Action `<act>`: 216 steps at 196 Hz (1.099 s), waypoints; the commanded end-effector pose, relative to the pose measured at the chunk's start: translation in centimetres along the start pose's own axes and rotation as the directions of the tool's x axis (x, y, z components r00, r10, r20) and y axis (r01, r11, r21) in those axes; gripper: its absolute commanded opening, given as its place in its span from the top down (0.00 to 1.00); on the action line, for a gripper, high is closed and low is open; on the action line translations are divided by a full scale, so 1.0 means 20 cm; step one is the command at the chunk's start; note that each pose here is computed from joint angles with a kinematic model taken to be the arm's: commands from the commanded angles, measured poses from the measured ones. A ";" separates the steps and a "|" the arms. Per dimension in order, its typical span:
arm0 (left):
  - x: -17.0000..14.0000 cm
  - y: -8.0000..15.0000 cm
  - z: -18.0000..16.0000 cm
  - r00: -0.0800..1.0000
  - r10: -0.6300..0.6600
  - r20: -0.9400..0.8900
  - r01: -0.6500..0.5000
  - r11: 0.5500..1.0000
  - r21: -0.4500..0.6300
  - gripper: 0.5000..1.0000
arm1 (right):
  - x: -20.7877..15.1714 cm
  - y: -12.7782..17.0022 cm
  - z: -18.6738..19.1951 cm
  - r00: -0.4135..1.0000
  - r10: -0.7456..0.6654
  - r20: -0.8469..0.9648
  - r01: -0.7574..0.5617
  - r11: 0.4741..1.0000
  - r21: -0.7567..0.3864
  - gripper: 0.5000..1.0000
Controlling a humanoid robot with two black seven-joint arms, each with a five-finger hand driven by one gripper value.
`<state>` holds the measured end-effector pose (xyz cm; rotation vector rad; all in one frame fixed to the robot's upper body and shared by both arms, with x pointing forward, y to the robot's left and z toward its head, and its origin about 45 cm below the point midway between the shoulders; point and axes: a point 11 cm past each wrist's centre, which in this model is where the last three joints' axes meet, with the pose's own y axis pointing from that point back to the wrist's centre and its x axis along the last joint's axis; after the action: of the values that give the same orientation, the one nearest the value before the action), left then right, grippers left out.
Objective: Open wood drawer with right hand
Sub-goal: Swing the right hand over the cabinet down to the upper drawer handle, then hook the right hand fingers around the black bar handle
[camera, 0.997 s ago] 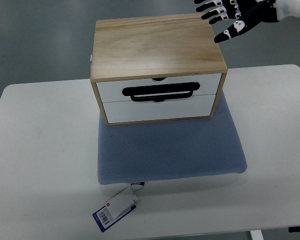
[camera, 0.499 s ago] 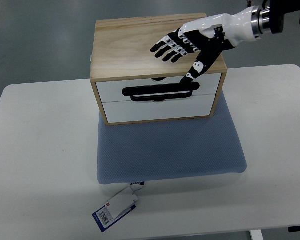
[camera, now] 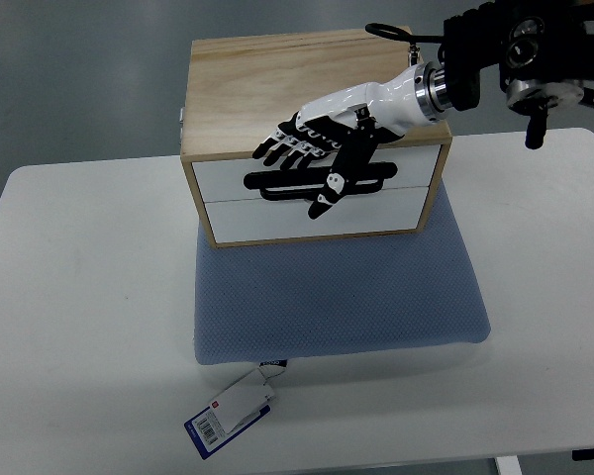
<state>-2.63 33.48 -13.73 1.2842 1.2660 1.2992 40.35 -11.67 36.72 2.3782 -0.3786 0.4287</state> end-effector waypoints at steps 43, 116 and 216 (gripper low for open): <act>0.00 0.00 0.00 1.000 0.000 0.000 0.000 1.000 0.000 0.00 | -0.03 -0.04 0.14 0.999 0.028 0.046 -0.025 0.998 -0.055 0.14; 0.00 0.00 0.00 1.000 0.000 0.000 0.000 1.000 0.000 0.00 | -0.04 -0.05 0.24 0.997 0.050 0.059 -0.043 0.992 -0.116 0.15; 0.00 0.00 0.00 1.000 0.000 0.000 0.000 1.000 0.000 0.00 | -0.04 -0.01 0.29 0.997 0.043 0.067 -0.033 0.989 -0.142 0.14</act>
<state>-2.63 33.47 -13.73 1.2839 1.2662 1.2988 40.86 -15.16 32.01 2.2550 -0.4775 0.3294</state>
